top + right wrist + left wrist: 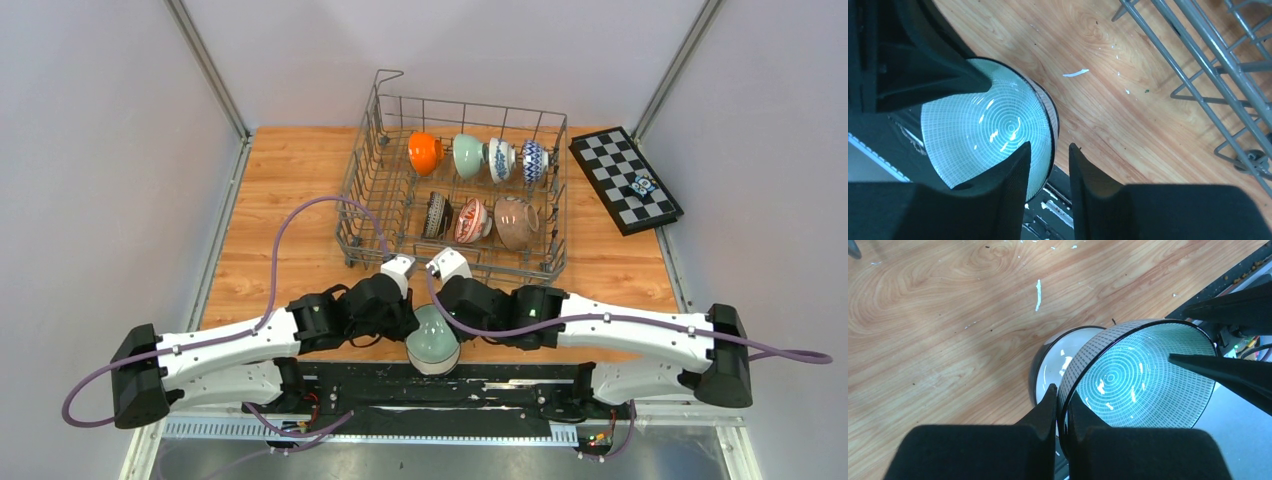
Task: Load the bowls into the dish rack
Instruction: Pick up the bowl from the center of the board.
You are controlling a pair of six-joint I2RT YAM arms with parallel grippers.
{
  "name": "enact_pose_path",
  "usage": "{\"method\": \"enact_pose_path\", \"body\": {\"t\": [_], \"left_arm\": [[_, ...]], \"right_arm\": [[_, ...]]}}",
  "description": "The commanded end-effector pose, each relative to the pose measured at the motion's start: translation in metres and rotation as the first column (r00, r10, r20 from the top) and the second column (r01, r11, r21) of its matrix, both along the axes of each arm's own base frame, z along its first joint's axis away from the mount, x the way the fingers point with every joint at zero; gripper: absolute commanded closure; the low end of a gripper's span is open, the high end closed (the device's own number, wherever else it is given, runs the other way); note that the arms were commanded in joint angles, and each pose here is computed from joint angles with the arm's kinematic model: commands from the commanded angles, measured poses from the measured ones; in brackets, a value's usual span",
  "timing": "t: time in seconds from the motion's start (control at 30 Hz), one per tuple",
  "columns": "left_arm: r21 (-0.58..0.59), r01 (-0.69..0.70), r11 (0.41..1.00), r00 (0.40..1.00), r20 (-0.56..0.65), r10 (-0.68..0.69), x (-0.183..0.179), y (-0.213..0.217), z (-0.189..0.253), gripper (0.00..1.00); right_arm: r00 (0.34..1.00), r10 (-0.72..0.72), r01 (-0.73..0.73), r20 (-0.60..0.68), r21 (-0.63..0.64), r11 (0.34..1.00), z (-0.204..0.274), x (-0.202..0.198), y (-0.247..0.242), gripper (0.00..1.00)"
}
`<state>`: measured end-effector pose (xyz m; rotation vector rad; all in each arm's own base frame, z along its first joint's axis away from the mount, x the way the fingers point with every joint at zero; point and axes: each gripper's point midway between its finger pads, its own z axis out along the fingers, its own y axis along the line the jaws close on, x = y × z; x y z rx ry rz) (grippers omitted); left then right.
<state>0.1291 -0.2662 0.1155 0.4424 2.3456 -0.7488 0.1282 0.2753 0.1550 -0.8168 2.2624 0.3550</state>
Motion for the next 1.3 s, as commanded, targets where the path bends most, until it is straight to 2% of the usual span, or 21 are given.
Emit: {"method": "enact_pose_path", "body": {"t": [0.0,0.07,0.27,0.43,0.6,0.83,0.97,1.27], "left_arm": [[-0.033,0.025,0.999,0.998,0.051,-0.023,0.005,-0.009,0.027,1.0],[-0.026,0.034,0.999,0.998,0.054,-0.033,0.004,-0.008,0.029,1.0],[-0.015,0.063,0.998,0.996,0.061,-0.062,0.001,-0.007,0.037,1.0],[-0.014,0.102,0.995,0.993,0.058,-0.101,-0.004,-0.007,0.043,1.0],[-0.017,0.142,0.99,0.989,0.047,-0.142,-0.011,-0.008,0.047,1.0],[-0.038,0.174,0.984,0.984,0.037,-0.172,-0.017,-0.01,0.05,1.0],[-0.033,0.187,0.982,0.982,0.034,-0.186,-0.019,-0.009,0.05,1.0],[-0.035,0.196,0.98,0.98,0.033,-0.195,-0.021,-0.008,0.052,1.0]], "right_arm": [[0.99,0.13,-0.132,0.047,0.049,0.99,0.034,-0.012,0.006,0.58],[0.979,0.191,-0.195,0.078,0.048,0.98,0.045,-0.017,0.005,0.51],[0.901,0.418,-0.42,0.121,-0.008,0.908,0.063,-0.044,0.006,0.39],[0.771,0.626,-0.622,0.119,-0.072,0.78,0.063,-0.076,0.012,0.36],[0.624,0.768,-0.752,0.144,-0.153,0.641,0.056,-0.096,0.018,0.35],[0.479,0.867,-0.83,0.134,-0.251,0.498,0.039,-0.111,0.029,0.37],[0.426,0.9,-0.85,0.095,-0.299,0.434,0.028,-0.116,0.032,0.37],[0.396,0.918,-0.837,-0.039,-0.426,0.343,-0.001,-0.116,0.037,0.44]]}}
